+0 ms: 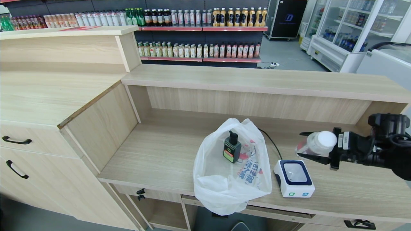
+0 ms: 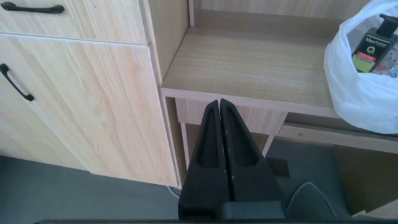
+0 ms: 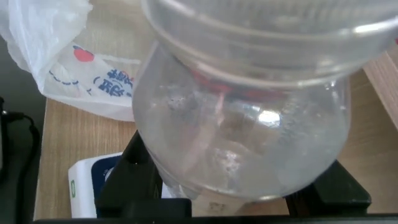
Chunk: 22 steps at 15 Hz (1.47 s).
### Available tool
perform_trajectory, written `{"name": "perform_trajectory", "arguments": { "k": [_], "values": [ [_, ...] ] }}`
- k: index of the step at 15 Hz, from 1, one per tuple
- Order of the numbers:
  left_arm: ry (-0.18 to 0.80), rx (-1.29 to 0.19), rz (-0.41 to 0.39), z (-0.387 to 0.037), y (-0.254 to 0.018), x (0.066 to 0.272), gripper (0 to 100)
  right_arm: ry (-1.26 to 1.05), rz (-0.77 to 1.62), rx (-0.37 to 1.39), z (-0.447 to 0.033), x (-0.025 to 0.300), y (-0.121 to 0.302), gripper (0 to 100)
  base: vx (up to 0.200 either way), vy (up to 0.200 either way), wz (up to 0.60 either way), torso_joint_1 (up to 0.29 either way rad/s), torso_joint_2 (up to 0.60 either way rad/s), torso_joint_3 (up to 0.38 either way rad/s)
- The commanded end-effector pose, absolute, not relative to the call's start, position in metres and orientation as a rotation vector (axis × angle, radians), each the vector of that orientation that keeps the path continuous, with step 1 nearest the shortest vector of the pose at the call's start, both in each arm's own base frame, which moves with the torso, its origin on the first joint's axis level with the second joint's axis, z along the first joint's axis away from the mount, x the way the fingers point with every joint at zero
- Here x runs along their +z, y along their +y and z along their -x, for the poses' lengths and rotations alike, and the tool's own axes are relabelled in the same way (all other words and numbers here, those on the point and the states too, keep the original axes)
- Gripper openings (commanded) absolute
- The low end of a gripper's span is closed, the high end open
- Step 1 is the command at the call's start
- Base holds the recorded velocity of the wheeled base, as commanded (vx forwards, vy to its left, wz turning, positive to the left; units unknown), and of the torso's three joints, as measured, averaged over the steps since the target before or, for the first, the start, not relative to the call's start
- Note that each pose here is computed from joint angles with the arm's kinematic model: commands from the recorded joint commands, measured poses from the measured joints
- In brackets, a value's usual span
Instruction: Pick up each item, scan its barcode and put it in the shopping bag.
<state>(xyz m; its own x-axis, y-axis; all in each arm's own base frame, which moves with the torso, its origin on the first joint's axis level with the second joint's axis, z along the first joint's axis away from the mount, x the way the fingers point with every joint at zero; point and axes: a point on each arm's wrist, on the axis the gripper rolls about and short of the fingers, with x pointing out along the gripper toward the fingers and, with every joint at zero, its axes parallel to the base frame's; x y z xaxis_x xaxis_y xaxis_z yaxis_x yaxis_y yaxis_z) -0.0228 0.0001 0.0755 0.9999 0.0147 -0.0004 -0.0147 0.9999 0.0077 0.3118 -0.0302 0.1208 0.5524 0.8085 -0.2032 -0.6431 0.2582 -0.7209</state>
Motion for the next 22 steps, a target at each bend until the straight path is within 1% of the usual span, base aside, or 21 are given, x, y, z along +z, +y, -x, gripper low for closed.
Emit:
{"name": "perform_trajectory", "arguments": {
  "k": [1,2,4,5,6,9,10,12,15,19,22],
  "values": [
    [0.0,0.015,-0.008,0.023,0.0,0.075,0,-0.248,0.781,0.945,-0.285,0.172,-0.026,0,0.0,0.0,0.0,0.0,0.0,0.0],
    [0.0,0.015,-0.008,0.023,0.0,0.075,0,-0.195,0.679,0.904,-0.266,0.192,-0.023,0,0.0,0.0,0.0,0.0,0.0,0.0],
    [0.0,0.015,-0.008,0.023,0.0,0.075,0,-0.098,0.45,0.715,-0.23,0.23,-0.017,0,0.0,0.0,0.0,0.0,0.0,0.0],
    [0.0,0.015,-0.008,0.023,0.0,0.075,0,-0.08,0.388,0.648,-0.221,0.237,-0.015,0,0.0,0.0,0.0,0.0,0.0,0.0],
    [0.0,0.015,-0.008,0.023,0.0,0.075,0,-0.036,0.261,0.486,-0.211,0.244,-0.016,0,0.0,0.0,0.0,0.0,0.0,0.0],
    [0.0,0.015,-0.008,0.023,0.0,0.075,0,0.085,0.054,0.116,-0.205,0.226,-0.018,0,0.0,0.0,0.0,0.0,0.0,0.0],
    [0.0,0.015,-0.008,0.023,0.0,0.075,0,0.108,0.025,0.045,-0.202,0.219,-0.014,0,0.0,0.0,0.0,0.0,0.0,0.0],
    [0.0,0.015,-0.008,0.023,0.0,0.075,0,0.119,0.04,-0.03,-0.191,0.213,-0.004,0,0.0,0.0,0.0,0.0,0.0,0.0],
    [0.0,0.015,-0.008,0.023,0.0,0.075,0,0.147,0.163,-0.141,-0.183,0.207,0.003,0,0.0,0.0,0.0,0.0,0.0,0.0],
    [0.0,0.015,-0.008,0.023,0.0,0.075,0,0.129,0.267,-0.1,-0.178,0.211,0.014,0,0.0,0.0,0.0,0.0,0.0,0.0],
    [0.0,0.015,-0.008,0.023,0.0,0.075,0,0.136,0.347,-0.032,-0.17,0.211,0.023,0,0.0,0.0,0.6,0.004,0.0,0.002]
  ]
}}
